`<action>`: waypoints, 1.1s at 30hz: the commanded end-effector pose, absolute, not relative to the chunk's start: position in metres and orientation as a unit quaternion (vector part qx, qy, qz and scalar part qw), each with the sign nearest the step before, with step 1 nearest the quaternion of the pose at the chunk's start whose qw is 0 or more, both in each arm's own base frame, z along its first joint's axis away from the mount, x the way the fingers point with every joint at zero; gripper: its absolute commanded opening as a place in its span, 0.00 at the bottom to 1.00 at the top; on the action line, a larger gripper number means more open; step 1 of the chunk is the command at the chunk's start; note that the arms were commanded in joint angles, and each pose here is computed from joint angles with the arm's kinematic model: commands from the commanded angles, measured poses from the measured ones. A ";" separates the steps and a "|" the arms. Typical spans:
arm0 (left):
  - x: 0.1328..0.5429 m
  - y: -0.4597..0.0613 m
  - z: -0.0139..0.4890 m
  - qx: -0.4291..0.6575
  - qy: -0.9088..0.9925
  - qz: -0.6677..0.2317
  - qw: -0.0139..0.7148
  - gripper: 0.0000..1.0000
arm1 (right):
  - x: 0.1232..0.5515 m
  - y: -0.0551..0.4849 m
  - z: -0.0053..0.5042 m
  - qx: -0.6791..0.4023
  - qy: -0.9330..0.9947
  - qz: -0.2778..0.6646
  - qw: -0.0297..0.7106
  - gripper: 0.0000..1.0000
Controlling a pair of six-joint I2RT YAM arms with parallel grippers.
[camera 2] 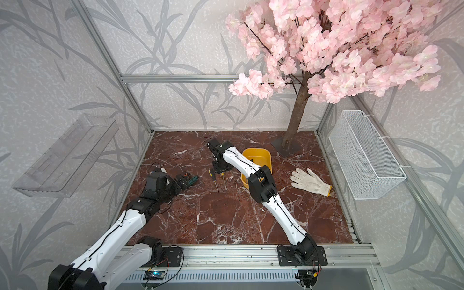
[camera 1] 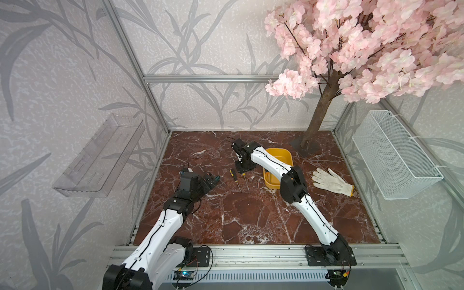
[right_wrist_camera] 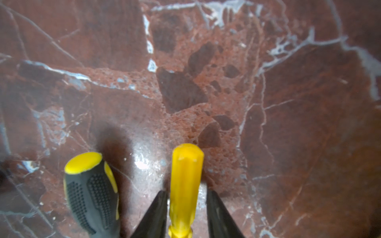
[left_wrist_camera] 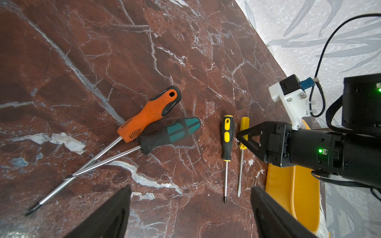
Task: Put the screwdriver on the desktop into the storage box
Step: Pick up the screwdriver from the center of the board, then place the screwdriver in the storage box.
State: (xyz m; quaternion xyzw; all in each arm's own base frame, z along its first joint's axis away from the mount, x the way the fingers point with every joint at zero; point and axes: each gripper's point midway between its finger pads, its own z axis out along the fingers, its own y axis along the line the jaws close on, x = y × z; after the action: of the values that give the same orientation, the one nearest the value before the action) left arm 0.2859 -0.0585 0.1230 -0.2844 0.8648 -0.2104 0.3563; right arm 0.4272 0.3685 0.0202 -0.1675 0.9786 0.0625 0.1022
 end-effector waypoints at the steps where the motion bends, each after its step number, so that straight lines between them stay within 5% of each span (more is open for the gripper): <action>1: 0.285 -0.058 0.123 -0.285 0.862 -0.216 0.358 0.92 | 0.426 0.363 0.014 -0.163 0.981 0.057 0.090 0.28; 33: 0.304 -0.101 0.141 -0.230 0.863 -0.292 0.341 0.91 | 0.437 0.320 0.173 -0.133 0.961 0.120 0.211 0.21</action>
State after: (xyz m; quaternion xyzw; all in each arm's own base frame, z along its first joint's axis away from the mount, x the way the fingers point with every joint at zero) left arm 0.2921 -0.0884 0.1189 -0.2500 0.8729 -0.2664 0.3234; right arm 0.4304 0.3364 0.1481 -0.1463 0.9651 0.1108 0.1866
